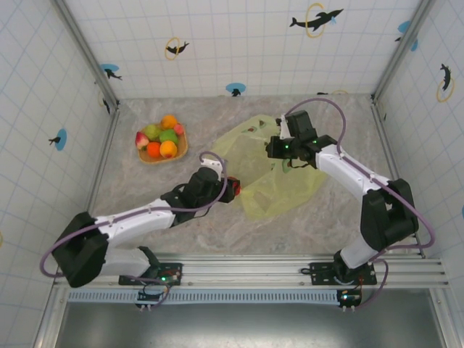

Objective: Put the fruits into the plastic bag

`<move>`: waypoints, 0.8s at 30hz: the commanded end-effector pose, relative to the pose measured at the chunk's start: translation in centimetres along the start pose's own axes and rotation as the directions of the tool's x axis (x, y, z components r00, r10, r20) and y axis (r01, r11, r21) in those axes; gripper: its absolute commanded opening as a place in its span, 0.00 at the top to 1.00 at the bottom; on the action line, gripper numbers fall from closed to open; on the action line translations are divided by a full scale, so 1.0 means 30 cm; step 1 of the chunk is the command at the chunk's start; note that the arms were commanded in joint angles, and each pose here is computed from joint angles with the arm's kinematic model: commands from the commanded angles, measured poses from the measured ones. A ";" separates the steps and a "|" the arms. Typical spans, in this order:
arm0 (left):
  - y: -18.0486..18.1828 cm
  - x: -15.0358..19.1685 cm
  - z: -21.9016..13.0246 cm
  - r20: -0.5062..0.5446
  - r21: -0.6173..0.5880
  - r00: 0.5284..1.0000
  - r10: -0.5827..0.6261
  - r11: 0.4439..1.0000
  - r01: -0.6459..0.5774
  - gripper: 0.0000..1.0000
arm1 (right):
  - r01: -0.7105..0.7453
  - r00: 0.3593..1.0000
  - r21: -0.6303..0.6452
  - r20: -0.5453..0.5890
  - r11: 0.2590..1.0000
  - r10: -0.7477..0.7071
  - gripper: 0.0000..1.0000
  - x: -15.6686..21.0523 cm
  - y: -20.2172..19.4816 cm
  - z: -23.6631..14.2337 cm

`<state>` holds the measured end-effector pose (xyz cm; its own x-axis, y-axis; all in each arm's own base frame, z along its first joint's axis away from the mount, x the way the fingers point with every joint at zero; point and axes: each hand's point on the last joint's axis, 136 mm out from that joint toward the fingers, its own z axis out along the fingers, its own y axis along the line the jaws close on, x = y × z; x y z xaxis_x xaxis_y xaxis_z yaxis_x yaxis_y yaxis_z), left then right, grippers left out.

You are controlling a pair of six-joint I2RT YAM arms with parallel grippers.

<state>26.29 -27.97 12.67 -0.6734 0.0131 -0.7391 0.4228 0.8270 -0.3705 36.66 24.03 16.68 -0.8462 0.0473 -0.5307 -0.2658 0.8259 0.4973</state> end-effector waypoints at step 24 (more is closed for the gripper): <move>-0.103 -0.161 0.157 0.208 0.110 0.978 -0.027 0.994 0.004 0.48 | -0.312 0.919 -0.617 -0.003 0.723 0.394 1.00 0.044 0.321 -0.271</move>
<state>30.74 -32.98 15.37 -0.5495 -0.1023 -0.8292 0.4898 0.7646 -0.4189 29.77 26.97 22.48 -0.8968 0.3020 -0.3234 -0.1877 0.4023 0.8961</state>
